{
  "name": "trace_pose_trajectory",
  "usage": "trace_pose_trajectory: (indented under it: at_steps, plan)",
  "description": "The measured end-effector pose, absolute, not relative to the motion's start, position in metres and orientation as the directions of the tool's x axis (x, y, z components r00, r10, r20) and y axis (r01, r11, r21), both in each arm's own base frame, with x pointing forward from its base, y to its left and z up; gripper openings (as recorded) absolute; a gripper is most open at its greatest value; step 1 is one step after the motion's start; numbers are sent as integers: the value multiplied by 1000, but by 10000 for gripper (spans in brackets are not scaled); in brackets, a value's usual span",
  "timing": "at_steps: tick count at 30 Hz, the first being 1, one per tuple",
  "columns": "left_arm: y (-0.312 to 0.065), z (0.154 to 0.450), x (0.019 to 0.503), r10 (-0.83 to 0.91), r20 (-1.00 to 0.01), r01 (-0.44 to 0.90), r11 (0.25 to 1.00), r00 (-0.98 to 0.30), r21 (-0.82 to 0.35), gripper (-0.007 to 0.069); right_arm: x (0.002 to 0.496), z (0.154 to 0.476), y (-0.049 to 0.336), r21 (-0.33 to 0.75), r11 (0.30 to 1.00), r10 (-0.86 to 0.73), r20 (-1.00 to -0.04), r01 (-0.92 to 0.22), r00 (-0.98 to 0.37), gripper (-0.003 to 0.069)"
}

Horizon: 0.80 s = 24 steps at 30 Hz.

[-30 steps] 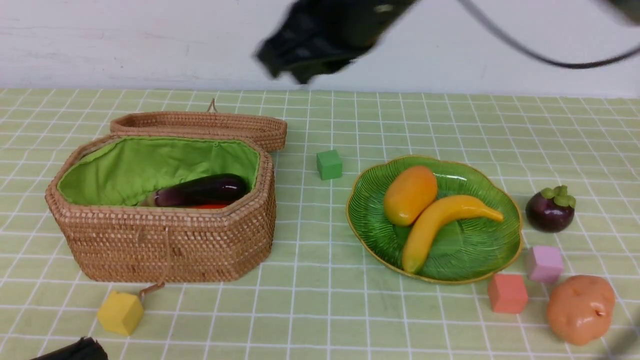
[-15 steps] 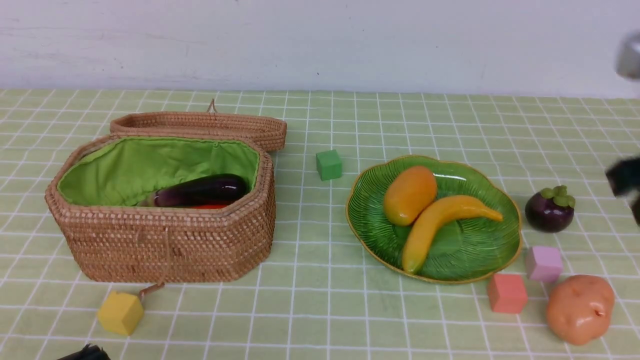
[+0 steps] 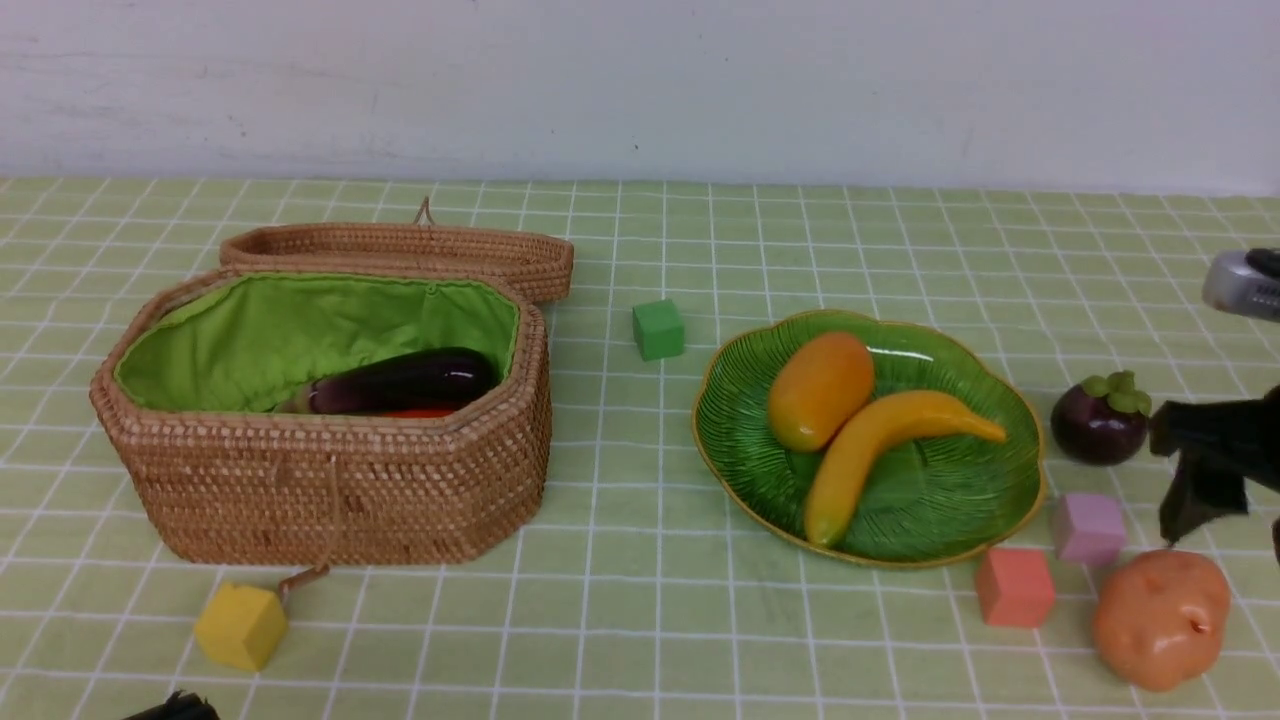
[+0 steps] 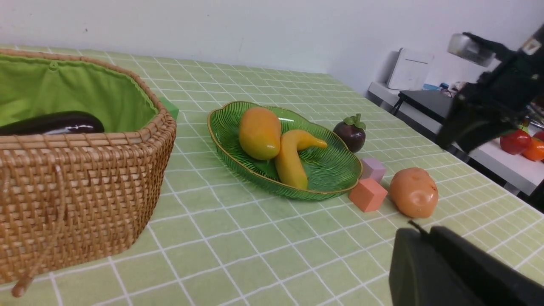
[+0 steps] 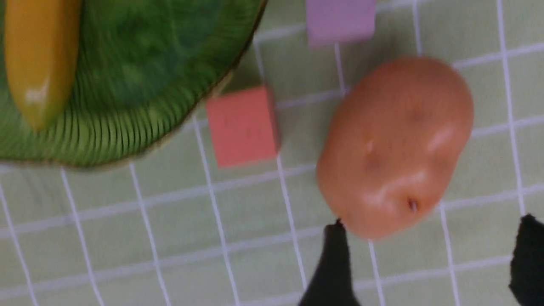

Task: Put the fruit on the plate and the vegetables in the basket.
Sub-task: Use the right arm to grab a mangosteen and put it into the right plate

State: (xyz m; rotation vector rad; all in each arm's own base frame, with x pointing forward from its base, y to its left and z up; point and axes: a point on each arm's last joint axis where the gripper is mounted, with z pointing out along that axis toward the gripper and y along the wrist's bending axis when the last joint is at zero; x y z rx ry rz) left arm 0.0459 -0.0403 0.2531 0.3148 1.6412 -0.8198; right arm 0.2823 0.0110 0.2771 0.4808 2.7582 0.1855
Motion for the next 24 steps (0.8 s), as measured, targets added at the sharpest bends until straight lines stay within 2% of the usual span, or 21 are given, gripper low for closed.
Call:
trace_pose_trajectory:
  at_steps: [1,2,4,9,14,24]
  plan:
    - [-40,253,46,-230,-941,614,714,-250,-338,22,285,276,10,187,932,356,-302,311,-884,570]
    - [-40,253,46,-229,-941,613,714,-251,-337,22,303,272,3,219,913,401,-331,344,-854,618]
    - [-40,253,46,-228,-941,613,715,-251,-337,22,323,269,-5,246,897,436,-360,366,-825,633]
    - [-40,253,46,-227,-941,613,715,-251,-336,22,371,262,-14,263,891,449,-404,369,-797,609]
    - [-40,253,46,-224,-942,614,716,-249,-332,22,410,246,-17,250,896,440,-401,366,-803,577]
    - [-40,253,46,-208,-949,619,721,-235,-311,22,433,215,-23,159,920,393,-355,360,-848,576]
